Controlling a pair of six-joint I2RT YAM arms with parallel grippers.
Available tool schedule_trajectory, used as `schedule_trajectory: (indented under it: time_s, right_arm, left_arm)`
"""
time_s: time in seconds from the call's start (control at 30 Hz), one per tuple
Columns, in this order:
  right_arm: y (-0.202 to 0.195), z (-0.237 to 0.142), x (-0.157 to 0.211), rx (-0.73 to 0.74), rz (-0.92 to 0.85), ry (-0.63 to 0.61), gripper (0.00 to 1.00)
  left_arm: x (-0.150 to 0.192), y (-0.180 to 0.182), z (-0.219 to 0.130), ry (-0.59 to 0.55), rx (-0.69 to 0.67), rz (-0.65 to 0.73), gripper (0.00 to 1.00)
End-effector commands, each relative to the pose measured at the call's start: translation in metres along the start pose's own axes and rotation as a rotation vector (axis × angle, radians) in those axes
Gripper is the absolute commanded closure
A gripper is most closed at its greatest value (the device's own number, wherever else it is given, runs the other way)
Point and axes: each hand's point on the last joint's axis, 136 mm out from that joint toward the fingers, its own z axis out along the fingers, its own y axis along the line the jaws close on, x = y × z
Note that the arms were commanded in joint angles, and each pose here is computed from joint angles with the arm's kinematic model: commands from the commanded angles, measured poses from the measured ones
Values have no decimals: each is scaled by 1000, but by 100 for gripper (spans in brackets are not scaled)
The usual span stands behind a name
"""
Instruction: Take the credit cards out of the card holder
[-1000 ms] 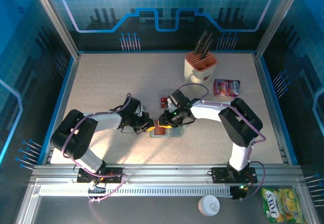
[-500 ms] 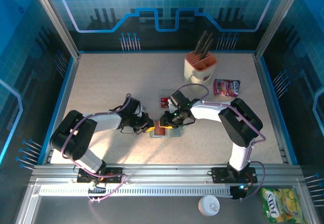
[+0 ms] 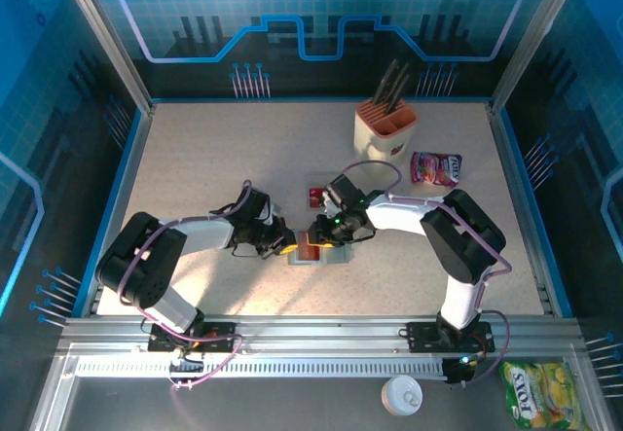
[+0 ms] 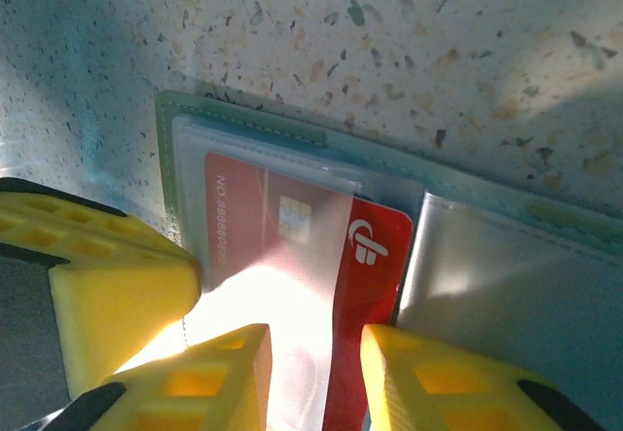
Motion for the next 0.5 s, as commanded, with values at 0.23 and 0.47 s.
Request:
schedule_trajectory:
  time_s: [0.23,0.47]
  right_arm:
    - [-8,-10,6,84,-26,0,67]
    - [-3,-14,4,70,-32,-13,67]
  left_arm:
    - [5,11,0,17,-35,-9,93]
    - [3,4,-3,14,-23,3,94]
